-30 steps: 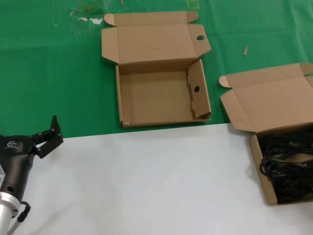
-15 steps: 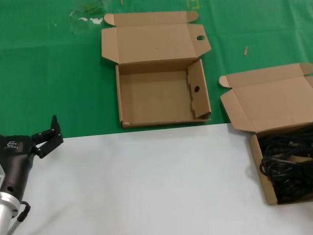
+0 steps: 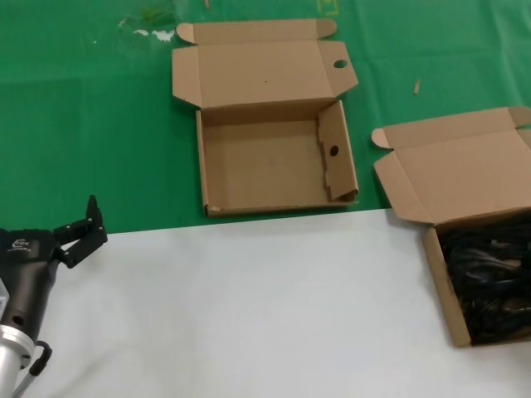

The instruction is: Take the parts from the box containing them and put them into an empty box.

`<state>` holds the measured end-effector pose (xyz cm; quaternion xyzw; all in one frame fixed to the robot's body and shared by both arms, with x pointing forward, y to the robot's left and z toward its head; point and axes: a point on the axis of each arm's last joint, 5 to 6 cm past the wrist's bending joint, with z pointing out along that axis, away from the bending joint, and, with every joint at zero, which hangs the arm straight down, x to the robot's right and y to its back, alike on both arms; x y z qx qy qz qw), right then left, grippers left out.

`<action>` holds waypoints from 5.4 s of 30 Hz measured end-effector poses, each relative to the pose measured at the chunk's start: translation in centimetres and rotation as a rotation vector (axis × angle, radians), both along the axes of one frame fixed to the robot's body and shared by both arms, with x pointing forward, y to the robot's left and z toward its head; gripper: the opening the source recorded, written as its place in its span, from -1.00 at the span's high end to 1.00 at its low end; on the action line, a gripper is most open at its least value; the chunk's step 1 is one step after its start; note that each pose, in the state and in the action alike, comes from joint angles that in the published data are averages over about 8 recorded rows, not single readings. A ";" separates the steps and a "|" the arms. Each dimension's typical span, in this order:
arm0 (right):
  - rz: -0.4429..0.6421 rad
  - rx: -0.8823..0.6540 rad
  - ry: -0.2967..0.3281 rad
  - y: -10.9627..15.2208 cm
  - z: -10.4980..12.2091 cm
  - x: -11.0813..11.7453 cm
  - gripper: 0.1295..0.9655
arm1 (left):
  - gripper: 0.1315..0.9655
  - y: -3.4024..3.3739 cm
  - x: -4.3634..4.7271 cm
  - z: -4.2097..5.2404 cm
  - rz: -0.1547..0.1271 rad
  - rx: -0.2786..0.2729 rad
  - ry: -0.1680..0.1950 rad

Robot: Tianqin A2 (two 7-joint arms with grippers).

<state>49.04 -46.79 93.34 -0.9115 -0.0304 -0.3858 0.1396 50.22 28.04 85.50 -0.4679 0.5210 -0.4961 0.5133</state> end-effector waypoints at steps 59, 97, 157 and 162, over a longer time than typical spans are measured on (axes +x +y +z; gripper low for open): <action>0.465 -0.049 -0.305 22.8 3.8 26.7 0.98 | -1.00 0.00 0.00 0.00 0.000 0.000 0.000; 0.465 -0.049 -0.304 22.8 3.8 26.7 0.50 | -1.00 0.00 0.00 0.00 0.000 0.000 0.000; -0.088 0.495 -0.328 22.7 -6.2 19.7 -1.00 | -1.00 0.00 0.00 0.00 0.000 0.000 0.000; -0.172 0.584 -0.334 22.3 -7.1 17.9 -1.00 | -1.00 0.00 0.00 0.00 0.000 0.000 0.000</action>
